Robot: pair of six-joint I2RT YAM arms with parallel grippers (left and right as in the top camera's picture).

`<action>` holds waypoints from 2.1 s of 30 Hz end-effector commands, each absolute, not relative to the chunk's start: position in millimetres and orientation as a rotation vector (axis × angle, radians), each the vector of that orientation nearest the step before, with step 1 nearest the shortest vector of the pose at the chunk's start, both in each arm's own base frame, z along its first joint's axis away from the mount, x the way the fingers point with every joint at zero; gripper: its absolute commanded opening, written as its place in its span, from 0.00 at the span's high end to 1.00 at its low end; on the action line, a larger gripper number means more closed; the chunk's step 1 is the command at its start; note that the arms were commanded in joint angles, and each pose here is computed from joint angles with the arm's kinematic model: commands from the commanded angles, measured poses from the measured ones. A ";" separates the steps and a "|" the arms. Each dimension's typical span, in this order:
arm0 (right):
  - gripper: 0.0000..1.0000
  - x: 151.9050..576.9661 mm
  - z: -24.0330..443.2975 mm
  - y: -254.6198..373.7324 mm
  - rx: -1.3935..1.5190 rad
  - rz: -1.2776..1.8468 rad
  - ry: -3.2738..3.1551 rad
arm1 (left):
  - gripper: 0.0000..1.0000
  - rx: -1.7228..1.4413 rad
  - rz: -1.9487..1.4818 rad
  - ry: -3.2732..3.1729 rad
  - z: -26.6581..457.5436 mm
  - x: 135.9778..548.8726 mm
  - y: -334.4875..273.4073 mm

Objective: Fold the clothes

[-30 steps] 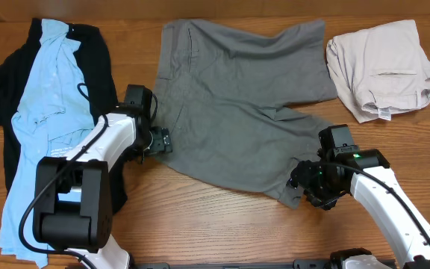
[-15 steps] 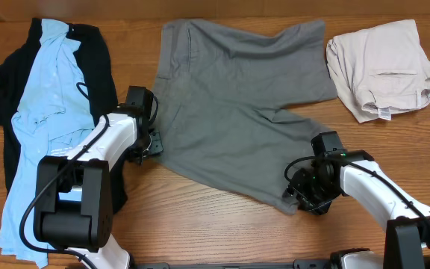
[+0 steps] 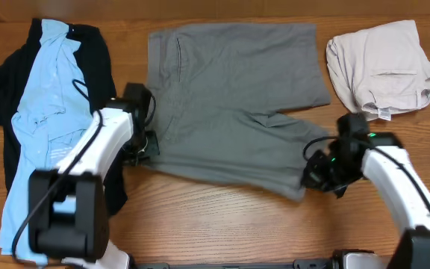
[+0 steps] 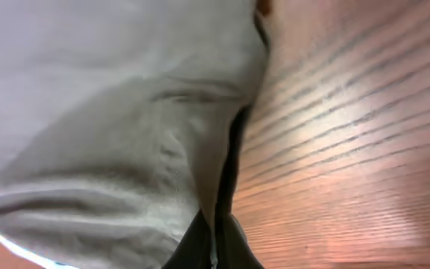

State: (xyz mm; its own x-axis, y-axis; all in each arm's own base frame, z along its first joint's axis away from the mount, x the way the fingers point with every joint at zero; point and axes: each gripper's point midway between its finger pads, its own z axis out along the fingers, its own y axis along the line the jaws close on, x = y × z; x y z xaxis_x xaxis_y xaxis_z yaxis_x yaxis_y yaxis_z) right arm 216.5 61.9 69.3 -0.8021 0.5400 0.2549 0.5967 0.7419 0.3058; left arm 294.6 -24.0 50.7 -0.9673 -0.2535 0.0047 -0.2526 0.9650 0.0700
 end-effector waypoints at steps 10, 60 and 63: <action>0.96 226.8 207.7 2.1 -0.978 -0.567 -3.157 | 0.96 0.445 -0.025 -3.458 222.4 269.8 -15.5; 0.24 130.2 147.8 134.4 -0.414 -0.903 -2.944 | 0.96 0.426 -0.062 -3.419 200.2 318.2 -19.5; 0.25 126.3 106.7 157.0 -0.382 -0.910 -2.864 | 0.96 0.427 -0.062 -3.421 200.3 318.7 -19.5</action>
